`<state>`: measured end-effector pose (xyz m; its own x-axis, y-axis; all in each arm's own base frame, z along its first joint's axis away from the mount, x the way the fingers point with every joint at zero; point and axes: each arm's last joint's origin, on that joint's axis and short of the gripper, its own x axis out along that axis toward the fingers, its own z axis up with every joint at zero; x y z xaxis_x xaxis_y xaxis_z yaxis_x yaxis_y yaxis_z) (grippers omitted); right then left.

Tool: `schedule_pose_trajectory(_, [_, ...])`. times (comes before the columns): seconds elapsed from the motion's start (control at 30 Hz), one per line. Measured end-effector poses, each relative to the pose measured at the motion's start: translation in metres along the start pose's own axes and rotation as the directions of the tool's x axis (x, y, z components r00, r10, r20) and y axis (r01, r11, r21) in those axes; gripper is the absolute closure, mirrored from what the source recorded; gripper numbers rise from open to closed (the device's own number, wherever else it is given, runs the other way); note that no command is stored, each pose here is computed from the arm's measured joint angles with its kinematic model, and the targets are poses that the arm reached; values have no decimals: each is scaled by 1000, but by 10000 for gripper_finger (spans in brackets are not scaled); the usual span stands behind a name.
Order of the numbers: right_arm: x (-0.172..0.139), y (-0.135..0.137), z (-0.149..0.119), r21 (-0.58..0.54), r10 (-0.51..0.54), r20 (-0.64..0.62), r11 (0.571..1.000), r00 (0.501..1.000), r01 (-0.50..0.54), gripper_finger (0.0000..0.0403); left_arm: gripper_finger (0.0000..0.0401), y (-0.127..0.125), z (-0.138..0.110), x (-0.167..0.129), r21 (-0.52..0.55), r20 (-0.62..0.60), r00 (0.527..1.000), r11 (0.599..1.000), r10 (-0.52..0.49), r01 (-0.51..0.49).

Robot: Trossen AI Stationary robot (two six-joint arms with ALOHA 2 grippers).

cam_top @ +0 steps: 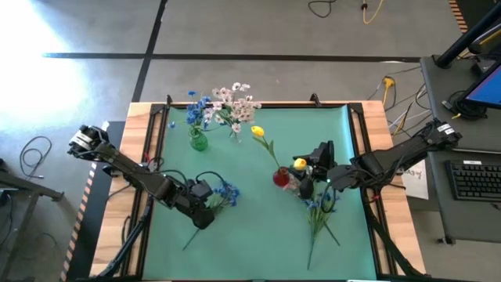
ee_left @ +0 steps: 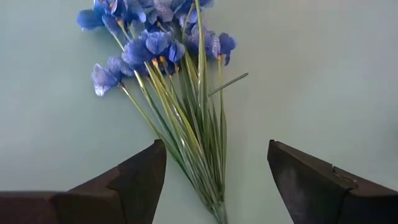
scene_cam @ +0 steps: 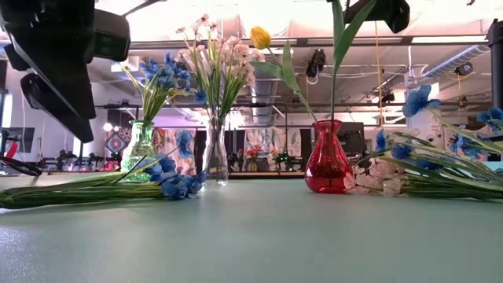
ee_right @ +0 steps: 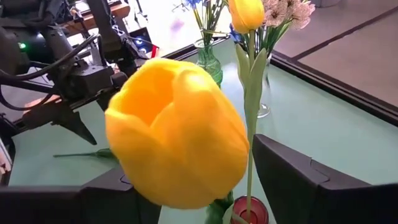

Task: Sort flowers into vase by color
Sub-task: Put the left blue flowers into the green vase

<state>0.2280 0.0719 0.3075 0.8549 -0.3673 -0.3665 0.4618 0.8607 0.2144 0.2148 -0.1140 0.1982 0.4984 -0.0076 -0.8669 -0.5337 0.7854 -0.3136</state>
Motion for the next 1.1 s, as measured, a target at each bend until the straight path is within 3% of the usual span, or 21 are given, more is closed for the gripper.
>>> schedule_pose_trajectory(0.33, [0, 0, -1, -6, 18, -20, 1000, 1000, -18, 173, 134, -4, -9, 25, -44, -57, 997, 997, 54, -56])
schedule_pose_trajectory(0.9, [0, 1, -2, 0, 40, -39, 999, 998, -40, 149, 134, -16, -14, 65, 46, -121, 965, 973, 232, -228])
schedule_pose_trajectory(1.1, [0, 2, -3, 17, 78, -66, 997, 995, -77, 149, 171, -16, -16, 71, 53, -121, 961, 968, 249, -244])
